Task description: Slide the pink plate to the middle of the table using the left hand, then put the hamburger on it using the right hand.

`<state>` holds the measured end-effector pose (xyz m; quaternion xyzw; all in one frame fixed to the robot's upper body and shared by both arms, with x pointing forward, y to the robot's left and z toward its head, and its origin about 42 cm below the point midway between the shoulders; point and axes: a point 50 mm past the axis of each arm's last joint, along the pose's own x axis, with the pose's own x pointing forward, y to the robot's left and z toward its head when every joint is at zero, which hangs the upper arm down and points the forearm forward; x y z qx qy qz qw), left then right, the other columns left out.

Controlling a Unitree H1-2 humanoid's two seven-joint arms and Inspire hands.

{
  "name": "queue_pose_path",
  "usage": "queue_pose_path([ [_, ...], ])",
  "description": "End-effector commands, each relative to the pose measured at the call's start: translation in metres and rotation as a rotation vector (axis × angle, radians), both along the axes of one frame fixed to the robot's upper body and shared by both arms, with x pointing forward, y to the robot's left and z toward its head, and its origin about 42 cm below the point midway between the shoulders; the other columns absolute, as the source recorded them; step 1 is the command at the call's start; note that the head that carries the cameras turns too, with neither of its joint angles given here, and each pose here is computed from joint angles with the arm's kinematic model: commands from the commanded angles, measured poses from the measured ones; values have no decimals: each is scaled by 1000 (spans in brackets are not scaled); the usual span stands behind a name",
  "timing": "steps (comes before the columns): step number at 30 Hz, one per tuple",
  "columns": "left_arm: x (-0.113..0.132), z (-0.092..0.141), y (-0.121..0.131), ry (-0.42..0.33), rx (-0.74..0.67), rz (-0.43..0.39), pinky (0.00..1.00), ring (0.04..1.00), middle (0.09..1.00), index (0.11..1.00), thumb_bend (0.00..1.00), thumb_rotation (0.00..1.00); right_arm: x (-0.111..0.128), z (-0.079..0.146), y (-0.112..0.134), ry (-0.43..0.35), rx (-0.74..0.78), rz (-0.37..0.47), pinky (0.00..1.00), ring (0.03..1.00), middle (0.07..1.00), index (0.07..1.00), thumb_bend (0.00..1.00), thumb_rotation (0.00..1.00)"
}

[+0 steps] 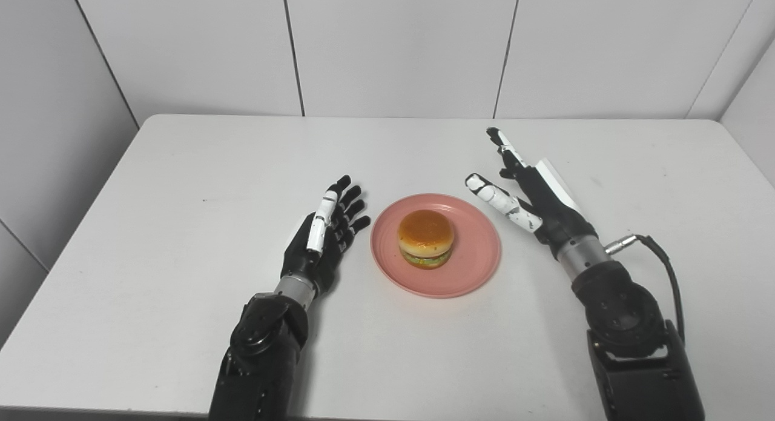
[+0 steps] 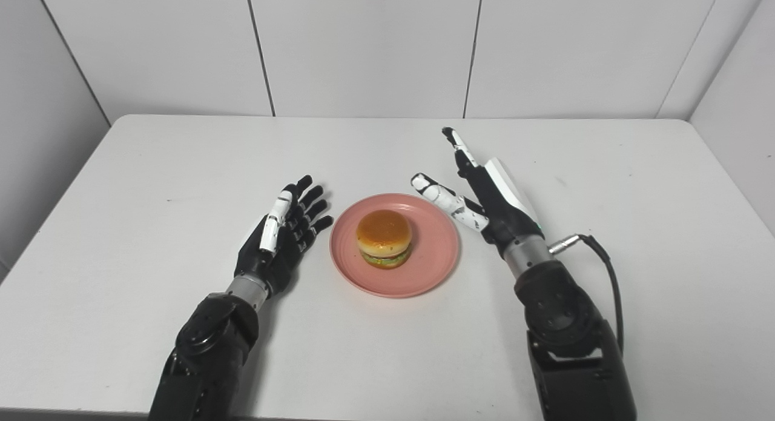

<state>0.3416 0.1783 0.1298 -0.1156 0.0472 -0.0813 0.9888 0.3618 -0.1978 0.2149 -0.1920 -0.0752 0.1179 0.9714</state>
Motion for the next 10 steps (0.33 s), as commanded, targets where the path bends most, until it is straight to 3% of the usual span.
queue_pose_path([
  [1, -1, 12, 6, -98, 46, 35, 1000, 999, 999, 999, 377, 1000, 1, 10, 4, -75, 188, -11, 999, 1000, 1000, 1000, 989, 1000],
  [6, -15, 2, 13, -180, 132, 69, 1000, 1000, 1000, 1000, 368, 1000, -15, -26, -4, -26, 369, -98, 1000, 1000, 1000, 1000, 959, 1000],
  [10, -27, -6, 15, -190, 179, 80, 1000, 1000, 1000, 1000, 352, 995, -26, -42, -4, 14, 457, -108, 1000, 1000, 1000, 1000, 795, 1000],
])
